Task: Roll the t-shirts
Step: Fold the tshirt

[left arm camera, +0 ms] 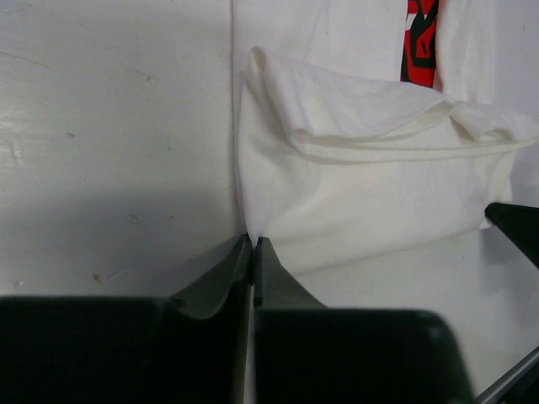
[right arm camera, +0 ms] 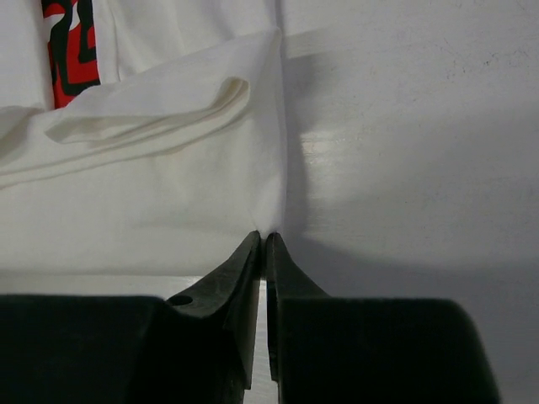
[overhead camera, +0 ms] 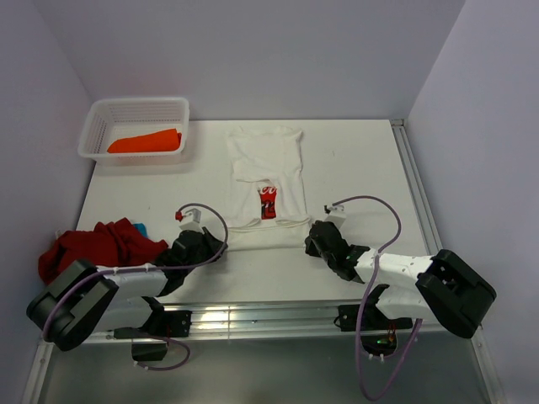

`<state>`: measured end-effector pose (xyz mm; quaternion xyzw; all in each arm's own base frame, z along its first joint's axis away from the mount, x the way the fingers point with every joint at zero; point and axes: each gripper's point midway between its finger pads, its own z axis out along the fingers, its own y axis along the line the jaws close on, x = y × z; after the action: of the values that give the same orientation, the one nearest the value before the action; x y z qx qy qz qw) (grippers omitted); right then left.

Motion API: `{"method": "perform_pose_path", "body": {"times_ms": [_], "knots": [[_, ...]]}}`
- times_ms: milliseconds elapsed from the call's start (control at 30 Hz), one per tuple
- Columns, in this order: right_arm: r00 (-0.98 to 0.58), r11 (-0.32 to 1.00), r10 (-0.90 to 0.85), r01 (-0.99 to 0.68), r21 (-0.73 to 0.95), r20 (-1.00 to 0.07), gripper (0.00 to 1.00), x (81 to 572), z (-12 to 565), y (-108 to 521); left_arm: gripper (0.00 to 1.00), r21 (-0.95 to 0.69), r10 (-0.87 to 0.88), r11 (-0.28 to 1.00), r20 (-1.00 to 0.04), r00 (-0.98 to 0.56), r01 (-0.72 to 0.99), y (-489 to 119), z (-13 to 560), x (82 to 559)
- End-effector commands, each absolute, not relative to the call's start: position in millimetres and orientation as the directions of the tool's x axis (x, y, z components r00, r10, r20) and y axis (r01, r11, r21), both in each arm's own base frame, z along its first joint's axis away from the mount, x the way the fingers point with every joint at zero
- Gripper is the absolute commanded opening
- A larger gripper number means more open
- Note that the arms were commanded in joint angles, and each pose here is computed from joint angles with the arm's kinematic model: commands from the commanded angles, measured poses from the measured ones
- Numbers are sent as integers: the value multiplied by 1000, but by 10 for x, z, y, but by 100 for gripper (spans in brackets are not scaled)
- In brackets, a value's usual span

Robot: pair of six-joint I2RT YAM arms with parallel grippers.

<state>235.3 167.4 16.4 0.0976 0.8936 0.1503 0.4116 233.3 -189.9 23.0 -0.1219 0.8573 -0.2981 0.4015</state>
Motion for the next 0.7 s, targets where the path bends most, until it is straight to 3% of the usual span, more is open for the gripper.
{"method": "perform_pose_path", "body": {"times_ms": [0, 33, 400, 667], "knots": [[-602, 929, 313, 35, 367, -734, 9, 2472, 318, 1759, 2, -611, -433, 790, -616, -658, 52, -1966, 260, 2347], [-603, 931, 313, 41, 363, -734, 0, 2474, 318, 1749, 0, -611, -434, 790, -617, -656, 52, -1964, 271, 2350], [-642, 921, 332, 60, 386, -692, 0, 2279, 504, 1697, 0, -632, -439, 774, -580, -687, 39, -1987, 573, 2233], [-631, 927, 297, 10, 375, -717, 0, 2420, 1237, 1824, 0, -593, -414, 805, -596, -689, 29, -1981, 1174, 2368]]}}
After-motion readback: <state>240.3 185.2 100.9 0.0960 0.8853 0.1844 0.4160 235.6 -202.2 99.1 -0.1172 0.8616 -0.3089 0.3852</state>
